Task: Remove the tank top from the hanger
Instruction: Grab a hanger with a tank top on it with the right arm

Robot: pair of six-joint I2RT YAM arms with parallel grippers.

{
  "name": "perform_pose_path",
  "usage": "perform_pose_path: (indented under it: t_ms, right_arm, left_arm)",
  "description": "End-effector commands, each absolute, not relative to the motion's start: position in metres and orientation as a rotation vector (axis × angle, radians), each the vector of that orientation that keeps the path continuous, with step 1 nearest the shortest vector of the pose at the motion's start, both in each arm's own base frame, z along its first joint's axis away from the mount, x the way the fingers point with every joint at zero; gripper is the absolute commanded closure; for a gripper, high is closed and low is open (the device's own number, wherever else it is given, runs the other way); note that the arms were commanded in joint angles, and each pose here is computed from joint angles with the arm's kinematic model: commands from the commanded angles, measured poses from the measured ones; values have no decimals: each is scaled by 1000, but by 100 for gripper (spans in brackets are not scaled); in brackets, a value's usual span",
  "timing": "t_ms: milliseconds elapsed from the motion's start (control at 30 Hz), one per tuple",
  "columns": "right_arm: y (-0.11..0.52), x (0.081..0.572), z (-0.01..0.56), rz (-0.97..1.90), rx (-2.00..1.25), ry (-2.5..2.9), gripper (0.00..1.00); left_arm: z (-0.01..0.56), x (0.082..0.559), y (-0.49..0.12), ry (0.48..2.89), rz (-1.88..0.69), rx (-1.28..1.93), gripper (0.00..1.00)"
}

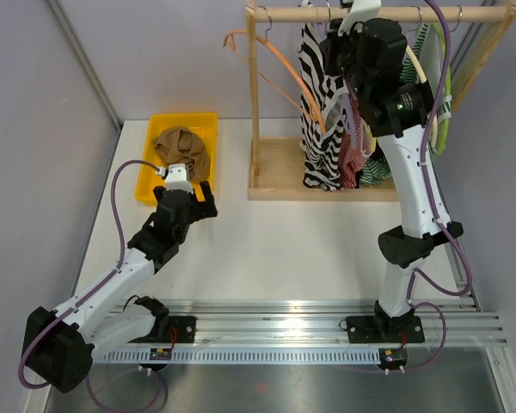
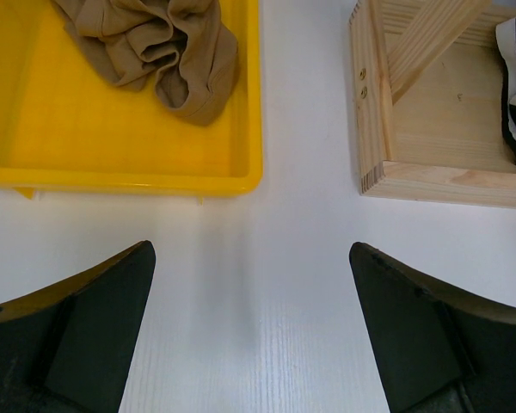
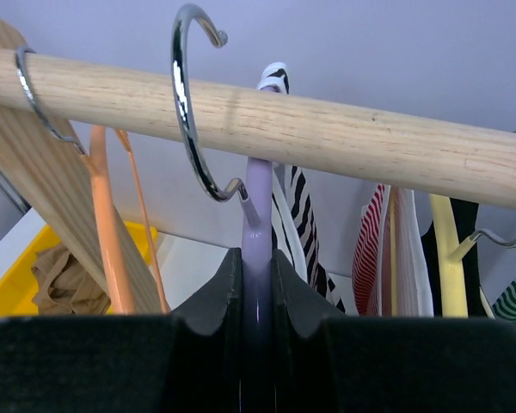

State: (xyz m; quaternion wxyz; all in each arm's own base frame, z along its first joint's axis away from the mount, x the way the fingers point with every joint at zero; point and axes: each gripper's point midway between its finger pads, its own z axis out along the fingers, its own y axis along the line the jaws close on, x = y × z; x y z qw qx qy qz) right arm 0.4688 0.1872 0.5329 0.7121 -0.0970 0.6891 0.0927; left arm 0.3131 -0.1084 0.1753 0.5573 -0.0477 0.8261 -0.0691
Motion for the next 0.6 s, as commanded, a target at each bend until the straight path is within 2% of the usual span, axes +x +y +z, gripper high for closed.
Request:
perform_pose_path:
  t_ms: [0,67,100,233,567]
  right_arm:
    - [181,433,583,201,-203,1395,100]
    - [183,420,586,197,-209,1385,100]
    - [186,426,565,168,-215,1434,100]
    - [187,410,551,146,-201,1444,100]
    - [170,337,512,124,-179,1509,100]
  left_arm:
    - [184,311,-111,1912,-206,-129,1]
    - [185,309,-111,1909,-215,-129,1]
    - [184,309,-111,1911,-216,-128,1]
    - [186,306,-114,1905,-243,-124,1]
    - [194,298,-116,1885,-290,-113,1]
